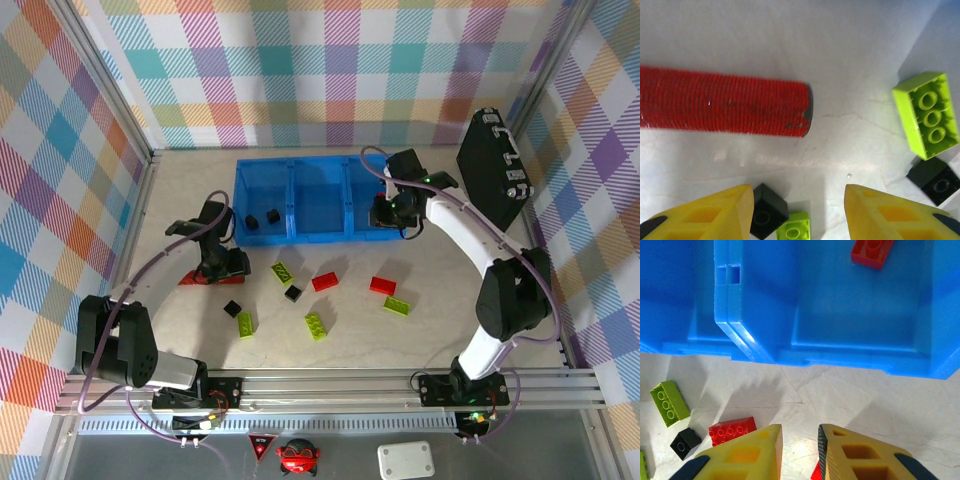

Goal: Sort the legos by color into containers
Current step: Pick up the lego from the bottom-left of the table.

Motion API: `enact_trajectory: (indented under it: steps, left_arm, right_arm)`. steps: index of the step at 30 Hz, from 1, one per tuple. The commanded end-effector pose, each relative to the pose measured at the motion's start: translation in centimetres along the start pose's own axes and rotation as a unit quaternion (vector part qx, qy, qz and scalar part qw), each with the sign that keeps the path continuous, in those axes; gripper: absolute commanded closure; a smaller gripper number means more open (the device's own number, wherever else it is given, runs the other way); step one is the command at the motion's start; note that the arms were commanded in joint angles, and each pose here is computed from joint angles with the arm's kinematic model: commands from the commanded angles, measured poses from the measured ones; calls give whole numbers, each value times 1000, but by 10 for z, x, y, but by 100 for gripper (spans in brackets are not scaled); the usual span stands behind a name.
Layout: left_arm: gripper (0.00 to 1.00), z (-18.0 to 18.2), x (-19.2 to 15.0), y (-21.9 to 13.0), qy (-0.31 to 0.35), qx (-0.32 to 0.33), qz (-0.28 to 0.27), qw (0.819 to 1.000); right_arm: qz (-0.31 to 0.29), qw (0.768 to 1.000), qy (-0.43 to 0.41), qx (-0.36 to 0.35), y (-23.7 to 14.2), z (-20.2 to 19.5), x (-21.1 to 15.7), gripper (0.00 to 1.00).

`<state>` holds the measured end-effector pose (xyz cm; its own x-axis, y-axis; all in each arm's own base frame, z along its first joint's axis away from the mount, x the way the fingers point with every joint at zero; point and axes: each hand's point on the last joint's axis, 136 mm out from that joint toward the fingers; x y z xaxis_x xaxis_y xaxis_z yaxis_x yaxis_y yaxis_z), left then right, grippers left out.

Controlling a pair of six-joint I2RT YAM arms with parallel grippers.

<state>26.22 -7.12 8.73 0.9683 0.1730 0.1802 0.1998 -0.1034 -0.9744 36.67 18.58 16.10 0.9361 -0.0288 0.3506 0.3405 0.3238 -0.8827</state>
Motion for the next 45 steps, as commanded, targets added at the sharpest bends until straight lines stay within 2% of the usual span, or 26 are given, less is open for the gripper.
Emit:
enact_trajectory:
  steps: [1, 8, 18, 27, 45]
  left_arm:
    - [48, 8, -21, 1, -40, 20, 11, 999]
    - [40, 24, -41, 7, -83, 52, 5, 995]
    - [38, 28, -58, 26, -106, 54, 22, 993]
    - [44, 27, -65, 44, -105, 51, 41, 992]
    - [55, 23, -58, 48, -84, 51, 44, 994]
  right_arm:
    - [1, 1000, 0, 17, -1, 5, -6, 73]
    - [13, 1000, -7, 26, 6, 3, -17, 73]
    - [15, 999, -17, 25, 6, 2, -20, 73]
    - [16, 999, -16, 28, 5, 3, -21, 73]
    - [21, 999, -10, 28, -2, 2, -29, 73]
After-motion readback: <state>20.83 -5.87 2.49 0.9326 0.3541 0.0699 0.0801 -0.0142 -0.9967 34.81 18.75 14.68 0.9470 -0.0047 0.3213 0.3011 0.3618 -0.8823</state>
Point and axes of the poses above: each hand's point on the last joint's axis, 136 mm out from that joint toward the fingers, its own y axis out along the fingers, its own z axis along the line the jaws close on, x = y × z, and after that the axes turned 2 degrees about y, right-handed
